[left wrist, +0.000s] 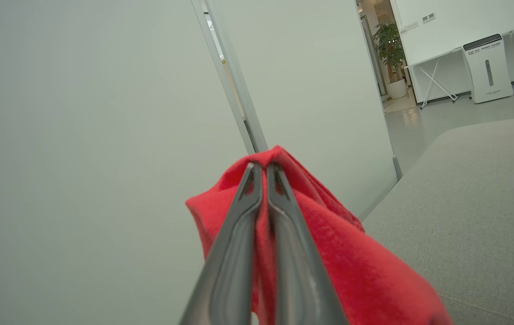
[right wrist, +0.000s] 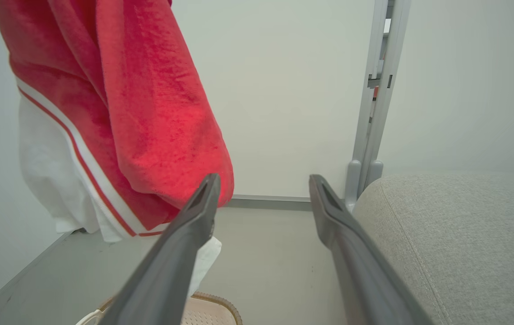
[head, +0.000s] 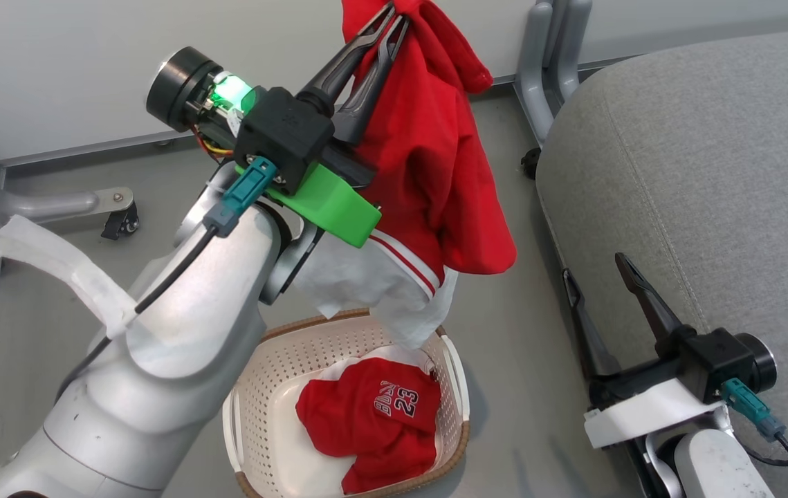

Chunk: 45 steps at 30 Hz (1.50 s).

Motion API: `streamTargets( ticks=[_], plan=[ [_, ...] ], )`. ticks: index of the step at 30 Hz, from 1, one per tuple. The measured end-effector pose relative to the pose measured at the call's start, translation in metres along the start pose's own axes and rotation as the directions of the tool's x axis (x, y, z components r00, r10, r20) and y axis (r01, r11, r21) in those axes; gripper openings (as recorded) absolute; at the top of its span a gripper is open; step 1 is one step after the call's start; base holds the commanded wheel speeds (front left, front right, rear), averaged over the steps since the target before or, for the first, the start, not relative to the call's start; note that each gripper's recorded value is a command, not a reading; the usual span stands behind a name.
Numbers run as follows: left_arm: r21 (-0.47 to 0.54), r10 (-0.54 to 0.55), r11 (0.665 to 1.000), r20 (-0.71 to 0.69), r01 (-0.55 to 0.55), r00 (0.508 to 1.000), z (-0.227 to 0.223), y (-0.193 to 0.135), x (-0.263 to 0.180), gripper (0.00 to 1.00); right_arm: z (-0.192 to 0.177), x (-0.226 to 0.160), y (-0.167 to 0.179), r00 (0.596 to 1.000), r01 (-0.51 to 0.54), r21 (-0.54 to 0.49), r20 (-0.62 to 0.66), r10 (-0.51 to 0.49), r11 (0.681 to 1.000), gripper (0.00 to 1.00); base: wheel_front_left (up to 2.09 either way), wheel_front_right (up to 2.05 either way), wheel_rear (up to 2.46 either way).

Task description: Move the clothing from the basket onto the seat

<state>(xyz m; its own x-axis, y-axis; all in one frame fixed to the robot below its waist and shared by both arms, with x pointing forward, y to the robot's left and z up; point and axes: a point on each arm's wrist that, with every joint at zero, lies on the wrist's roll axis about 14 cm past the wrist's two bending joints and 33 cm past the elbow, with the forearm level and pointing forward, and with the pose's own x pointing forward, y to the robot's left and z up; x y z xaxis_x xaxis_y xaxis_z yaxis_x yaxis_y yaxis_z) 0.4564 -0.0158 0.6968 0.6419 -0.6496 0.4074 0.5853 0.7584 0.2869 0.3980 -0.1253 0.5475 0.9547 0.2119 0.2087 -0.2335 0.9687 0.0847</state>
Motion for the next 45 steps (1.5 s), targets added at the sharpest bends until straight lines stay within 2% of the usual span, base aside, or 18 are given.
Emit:
streamTargets(
  ticks=[8,18,23,27,37,38,40,45],
  plan=[
    [-0.004,-0.018,1.000,0.007,0.018,1.000,0.003,-0.009,0.000,0.00,0.013,0.009,0.026,0.996,-0.078,0.018,0.047,0.077,0.997,1.00,0.00,0.00,0.00],
    [-0.018,-0.026,1.000,0.010,0.026,1.000,0.004,-0.017,-0.001,0.00,0.047,0.035,0.069,0.961,-0.224,-0.025,0.159,0.225,0.974,1.00,0.00,0.00,0.00],
    [-0.031,-0.030,0.999,0.018,0.031,0.999,0.004,-0.021,0.000,0.00,0.046,0.047,0.088,0.944,-0.285,-0.059,0.155,0.291,0.957,1.00,0.00,0.00,0.00],
    [-0.040,-0.037,0.998,0.021,0.038,0.999,0.002,-0.024,0.000,0.00,0.043,0.058,0.091,0.940,-0.300,-0.064,0.149,0.307,0.952,1.00,0.00,0.00,0.00],
    [-0.069,-0.055,0.996,0.016,0.056,0.998,-0.006,-0.033,0.000,0.00,0.029,0.082,0.102,0.932,-0.344,-0.020,0.112,0.344,0.939,1.00,0.00,0.00,0.00],
    [-0.070,-0.055,0.996,0.015,0.056,0.998,-0.007,-0.033,-0.001,0.00,0.027,0.082,0.102,0.933,-0.344,-0.010,0.108,0.343,0.939,0.53,0.00,0.00,0.00],
    [-0.071,-0.056,0.996,0.011,0.056,0.998,-0.009,-0.034,-0.001,0.00,0.026,0.083,0.102,0.934,-0.344,-0.005,0.105,0.343,0.939,0.00,0.00,0.00,0.00],
    [-0.078,-0.058,0.995,0.006,0.058,0.998,-0.011,-0.035,-0.002,0.00,0.028,0.083,0.101,0.935,-0.341,0.000,0.109,0.339,0.940,0.00,0.00,0.00,0.00]
  ],
)
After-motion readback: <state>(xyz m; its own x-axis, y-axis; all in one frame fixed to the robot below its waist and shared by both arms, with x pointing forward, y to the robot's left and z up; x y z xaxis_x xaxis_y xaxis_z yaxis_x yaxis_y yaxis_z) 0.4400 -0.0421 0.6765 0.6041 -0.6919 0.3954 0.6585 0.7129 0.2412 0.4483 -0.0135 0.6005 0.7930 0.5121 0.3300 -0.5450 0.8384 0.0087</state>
